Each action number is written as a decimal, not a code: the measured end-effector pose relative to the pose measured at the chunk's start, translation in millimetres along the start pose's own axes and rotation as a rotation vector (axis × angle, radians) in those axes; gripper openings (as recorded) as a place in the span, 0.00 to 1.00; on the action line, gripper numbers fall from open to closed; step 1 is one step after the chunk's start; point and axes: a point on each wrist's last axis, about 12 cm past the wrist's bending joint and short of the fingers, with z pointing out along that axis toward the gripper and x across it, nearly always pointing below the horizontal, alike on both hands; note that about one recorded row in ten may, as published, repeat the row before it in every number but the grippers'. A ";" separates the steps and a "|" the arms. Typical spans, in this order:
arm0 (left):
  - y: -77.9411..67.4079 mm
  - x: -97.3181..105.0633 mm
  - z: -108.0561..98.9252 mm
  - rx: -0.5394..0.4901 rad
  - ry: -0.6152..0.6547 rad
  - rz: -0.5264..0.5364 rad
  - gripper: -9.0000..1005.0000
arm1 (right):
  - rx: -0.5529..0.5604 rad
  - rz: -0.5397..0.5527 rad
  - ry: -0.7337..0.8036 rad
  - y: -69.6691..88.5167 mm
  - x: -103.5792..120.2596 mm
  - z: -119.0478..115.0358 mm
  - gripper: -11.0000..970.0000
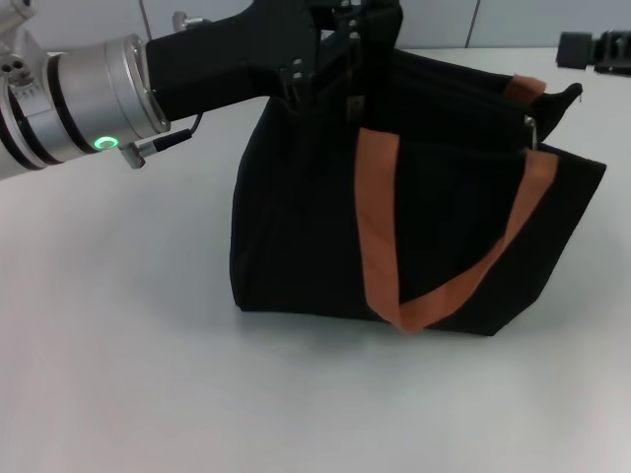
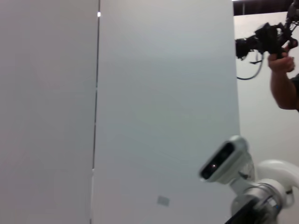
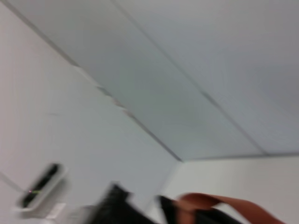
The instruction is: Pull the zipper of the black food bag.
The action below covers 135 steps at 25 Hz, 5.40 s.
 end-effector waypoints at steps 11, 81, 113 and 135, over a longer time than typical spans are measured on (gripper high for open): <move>7.5 9.4 -15.5 -0.120 0.046 -0.034 0.16 | -0.246 -0.405 -0.163 -1.5 60.6 -3.6 0.56; -98.9 75.8 -117.1 0.087 0.324 -0.184 0.80 | -0.284 -0.722 0.020 -14.3 166.6 69.3 0.86; -93.4 79.6 -113.9 0.064 0.357 -0.162 0.80 | -0.269 -0.724 0.002 -15.2 166.6 72.2 0.86; -92.4 79.4 -112.7 0.066 0.356 -0.151 0.80 | -0.282 -0.722 -0.002 -14.1 163.8 74.3 0.86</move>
